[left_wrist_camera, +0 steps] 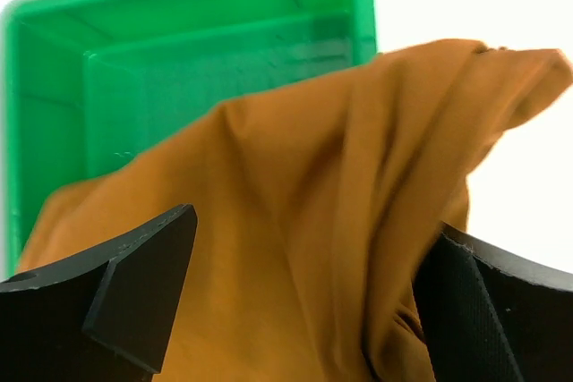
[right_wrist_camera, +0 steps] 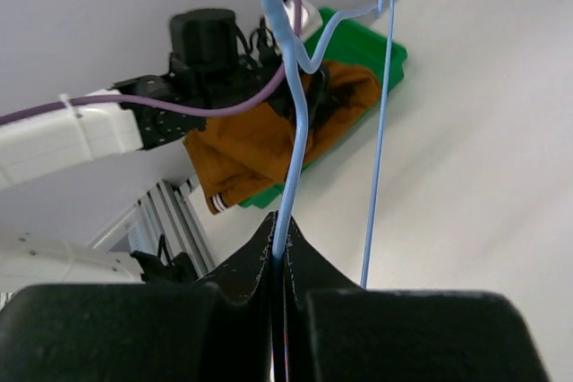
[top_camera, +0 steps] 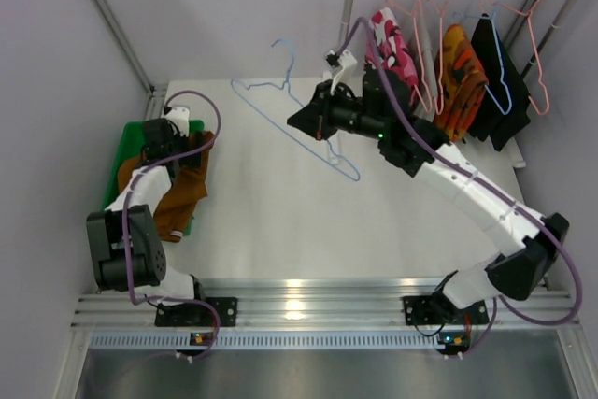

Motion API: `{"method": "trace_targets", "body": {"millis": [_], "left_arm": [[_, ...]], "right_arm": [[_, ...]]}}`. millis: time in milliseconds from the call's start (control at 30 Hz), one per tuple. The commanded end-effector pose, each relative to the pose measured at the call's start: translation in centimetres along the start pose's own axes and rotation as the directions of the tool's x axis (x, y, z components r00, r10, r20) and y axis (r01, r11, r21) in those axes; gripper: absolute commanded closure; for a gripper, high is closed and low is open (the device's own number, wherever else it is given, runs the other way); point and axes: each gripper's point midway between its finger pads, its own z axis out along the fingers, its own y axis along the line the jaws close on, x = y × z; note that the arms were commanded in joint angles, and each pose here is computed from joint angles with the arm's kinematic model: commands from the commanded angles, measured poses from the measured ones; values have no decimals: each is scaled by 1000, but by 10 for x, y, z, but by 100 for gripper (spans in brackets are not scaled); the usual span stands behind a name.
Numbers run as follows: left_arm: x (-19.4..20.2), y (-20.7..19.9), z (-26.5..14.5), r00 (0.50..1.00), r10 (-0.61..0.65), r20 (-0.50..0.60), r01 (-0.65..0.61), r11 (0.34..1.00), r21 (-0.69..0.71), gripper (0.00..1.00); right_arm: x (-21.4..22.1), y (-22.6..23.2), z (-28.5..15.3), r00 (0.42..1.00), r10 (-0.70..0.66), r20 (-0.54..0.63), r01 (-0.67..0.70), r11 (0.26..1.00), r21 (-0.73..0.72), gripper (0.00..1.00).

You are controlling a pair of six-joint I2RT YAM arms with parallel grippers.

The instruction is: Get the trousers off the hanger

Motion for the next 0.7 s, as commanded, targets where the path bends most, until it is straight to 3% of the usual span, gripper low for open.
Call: {"method": "trace_targets", "body": {"millis": [0,33,67,167,267,433,667], "left_arm": [[-49,-2,-28,994,-89,59,85,994,70,1],[-46,-6,-41,994,-108,5,107,990,93,1],[-62,-5,-59,993,-114,28,110,988,106,1],[-131,-1,-129,974,-140,176,112,981,159,1],[-162,-8,-191,946,-164,280,102,969,223,1],[-163,-15,-240,924,-183,334,103,964,244,1],[-159,-14,-265,900,-237,365,159,959,233,1]], "right_arm": [[-50,27,-55,985,-104,139,108,994,-22,100],[-53,29,-71,981,-108,160,112,994,-14,100],[-54,28,-80,980,-107,171,109,994,-4,100],[-52,11,-116,979,-73,192,62,996,63,100],[-43,-1,-154,974,-61,216,36,992,119,100],[-34,-3,-208,966,-66,251,9,975,221,100],[-30,-67,-227,973,-96,209,-36,833,552,100]]}}
